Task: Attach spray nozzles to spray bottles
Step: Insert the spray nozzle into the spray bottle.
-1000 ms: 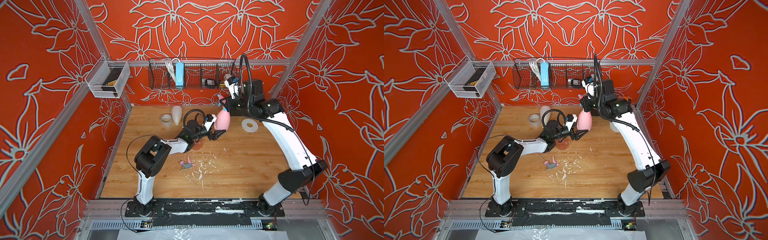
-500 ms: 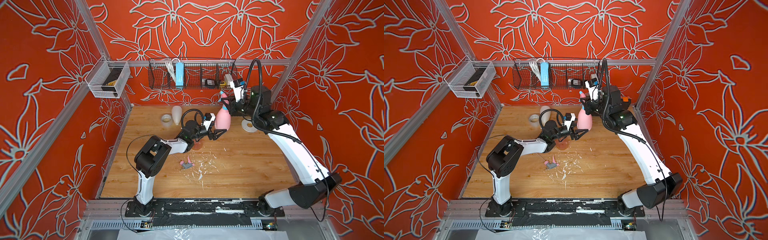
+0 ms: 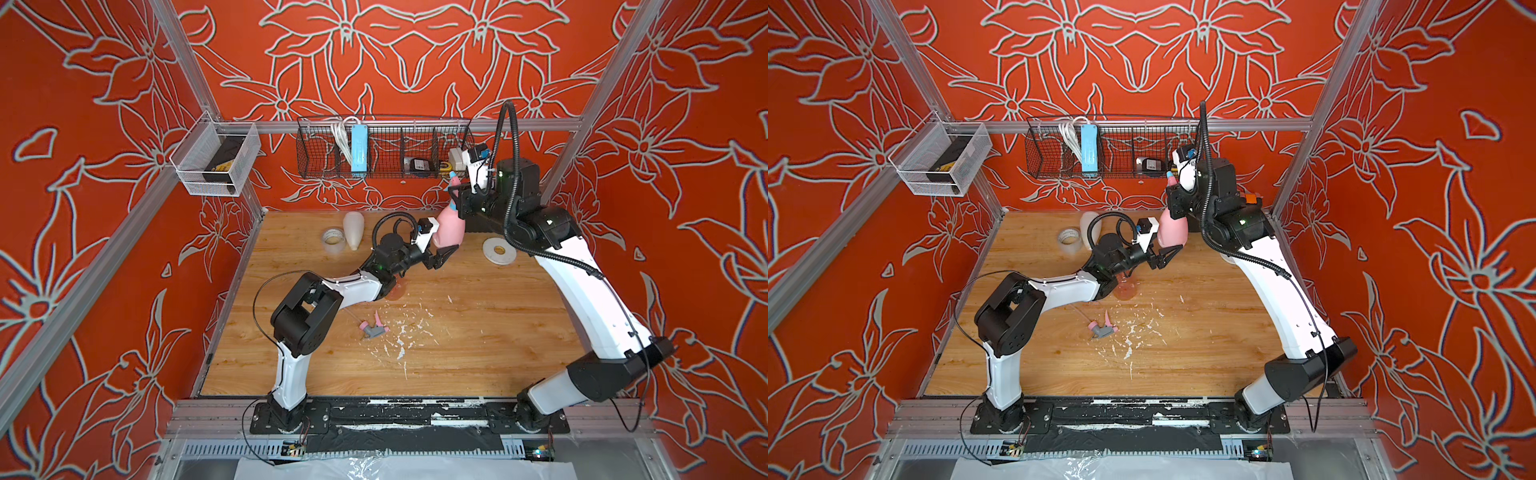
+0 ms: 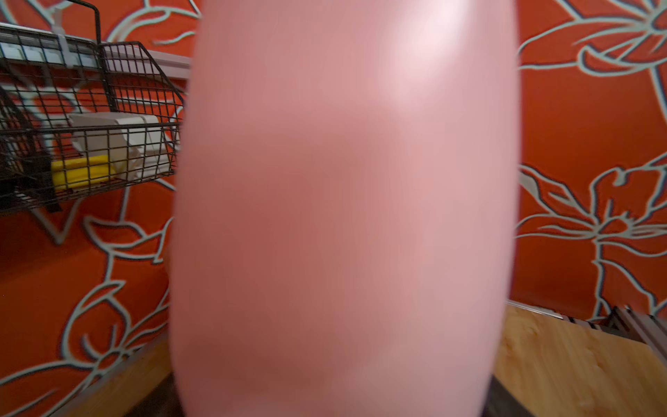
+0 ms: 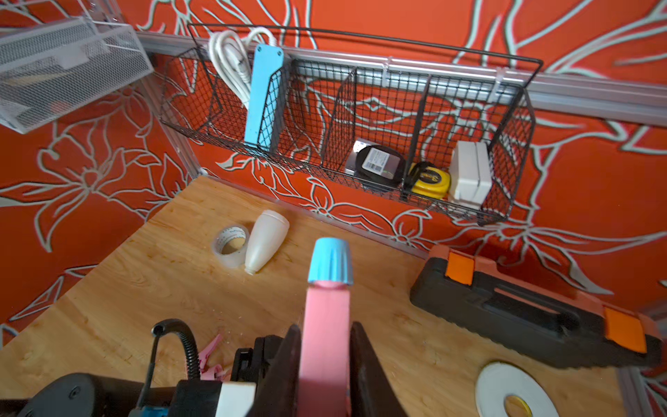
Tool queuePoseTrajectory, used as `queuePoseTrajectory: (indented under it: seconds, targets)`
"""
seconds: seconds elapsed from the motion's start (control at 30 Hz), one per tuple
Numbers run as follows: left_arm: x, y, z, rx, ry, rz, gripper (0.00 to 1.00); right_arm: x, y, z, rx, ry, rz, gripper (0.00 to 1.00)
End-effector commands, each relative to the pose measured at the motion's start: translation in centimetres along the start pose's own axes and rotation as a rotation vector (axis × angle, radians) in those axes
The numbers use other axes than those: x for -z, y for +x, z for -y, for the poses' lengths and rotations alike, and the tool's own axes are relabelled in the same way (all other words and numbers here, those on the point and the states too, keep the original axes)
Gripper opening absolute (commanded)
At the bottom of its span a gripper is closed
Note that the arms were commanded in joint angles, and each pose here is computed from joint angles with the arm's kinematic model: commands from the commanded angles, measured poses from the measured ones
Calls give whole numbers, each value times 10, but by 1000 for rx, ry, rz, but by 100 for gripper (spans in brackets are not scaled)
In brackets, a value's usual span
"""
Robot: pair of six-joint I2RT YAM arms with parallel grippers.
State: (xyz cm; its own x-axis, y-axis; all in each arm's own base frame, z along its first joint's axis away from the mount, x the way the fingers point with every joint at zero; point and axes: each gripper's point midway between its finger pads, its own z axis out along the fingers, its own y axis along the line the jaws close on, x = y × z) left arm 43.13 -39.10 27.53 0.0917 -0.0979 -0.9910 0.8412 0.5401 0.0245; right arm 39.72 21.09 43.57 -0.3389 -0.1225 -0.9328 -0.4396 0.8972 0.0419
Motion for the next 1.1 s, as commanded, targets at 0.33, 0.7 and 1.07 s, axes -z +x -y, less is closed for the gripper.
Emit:
queuePoseTrajectory:
  seconds: [0.33,0.7,1.07]
  targets:
    - [-3,-23,-25,40,-148,92,49,-9,63,21,-94,204,-241,13]
    - [-7,9,-19,42,-104,-1,49,15,36,6,-29,97,-170,53]
    - [-7,19,-11,46,-58,-43,49,34,13,11,-68,-98,-93,72]
